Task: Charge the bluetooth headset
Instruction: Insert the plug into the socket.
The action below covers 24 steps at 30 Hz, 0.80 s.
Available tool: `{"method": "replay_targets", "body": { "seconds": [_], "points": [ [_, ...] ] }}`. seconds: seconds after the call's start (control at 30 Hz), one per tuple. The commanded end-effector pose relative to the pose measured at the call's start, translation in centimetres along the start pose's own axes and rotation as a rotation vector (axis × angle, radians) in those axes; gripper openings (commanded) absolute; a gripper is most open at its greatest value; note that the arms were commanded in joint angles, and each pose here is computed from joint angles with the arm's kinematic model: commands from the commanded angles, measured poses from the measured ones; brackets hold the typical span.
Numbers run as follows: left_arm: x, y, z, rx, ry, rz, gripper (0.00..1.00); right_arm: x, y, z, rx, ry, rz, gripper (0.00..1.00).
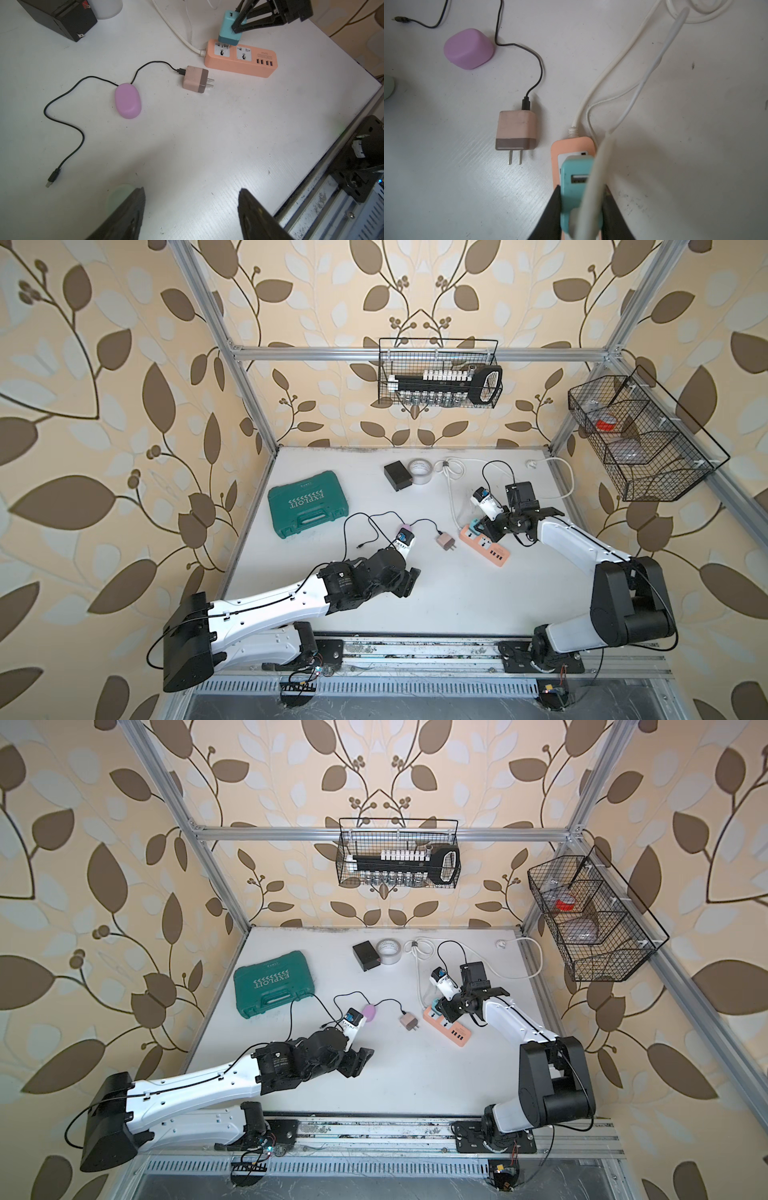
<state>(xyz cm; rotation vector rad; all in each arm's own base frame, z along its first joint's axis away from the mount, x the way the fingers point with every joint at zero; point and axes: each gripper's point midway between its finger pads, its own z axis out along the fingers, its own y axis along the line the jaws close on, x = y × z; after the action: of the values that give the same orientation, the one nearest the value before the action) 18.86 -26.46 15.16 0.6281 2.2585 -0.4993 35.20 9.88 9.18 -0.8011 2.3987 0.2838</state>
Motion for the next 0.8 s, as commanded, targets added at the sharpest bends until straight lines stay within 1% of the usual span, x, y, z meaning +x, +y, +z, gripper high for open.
{"method": "replay_targets", "body": {
  "seconds": [0.0,0.13,0.33,0.43,0.53,0.6,0.77],
  "points": [
    [-0.8,-0.6,-0.5,0.033,-0.036,-0.021,0.73,0.5,0.1,0.8,0.002,0.02,-0.028,0.09],
    [-0.8,-0.6,-0.5,0.034,-0.036,-0.023,0.73,0.9,0.1,1.0,0.018,0.03,-0.063,0.09],
    [-0.8,-0.6,-0.6,0.036,-0.037,-0.025,0.73,1.4,0.5,1.1,-0.002,0.039,-0.136,0.08],
    [-0.8,-0.6,-0.6,0.039,-0.044,-0.028,0.73,1.5,0.5,1.1,-0.009,0.047,-0.136,0.09],
    [-0.7,-0.7,-0.6,0.043,-0.043,-0.03,0.72,2.0,1.1,1.2,-0.061,0.05,-0.154,0.09],
    [-0.7,-0.7,-0.7,0.046,-0.045,-0.032,0.72,2.2,1.3,1.3,-0.081,0.049,-0.141,0.09],
    [-0.6,-0.7,-0.8,0.058,-0.059,-0.04,0.72,2.9,1.0,1.8,-0.085,0.083,-0.123,0.08]
  ]
}}
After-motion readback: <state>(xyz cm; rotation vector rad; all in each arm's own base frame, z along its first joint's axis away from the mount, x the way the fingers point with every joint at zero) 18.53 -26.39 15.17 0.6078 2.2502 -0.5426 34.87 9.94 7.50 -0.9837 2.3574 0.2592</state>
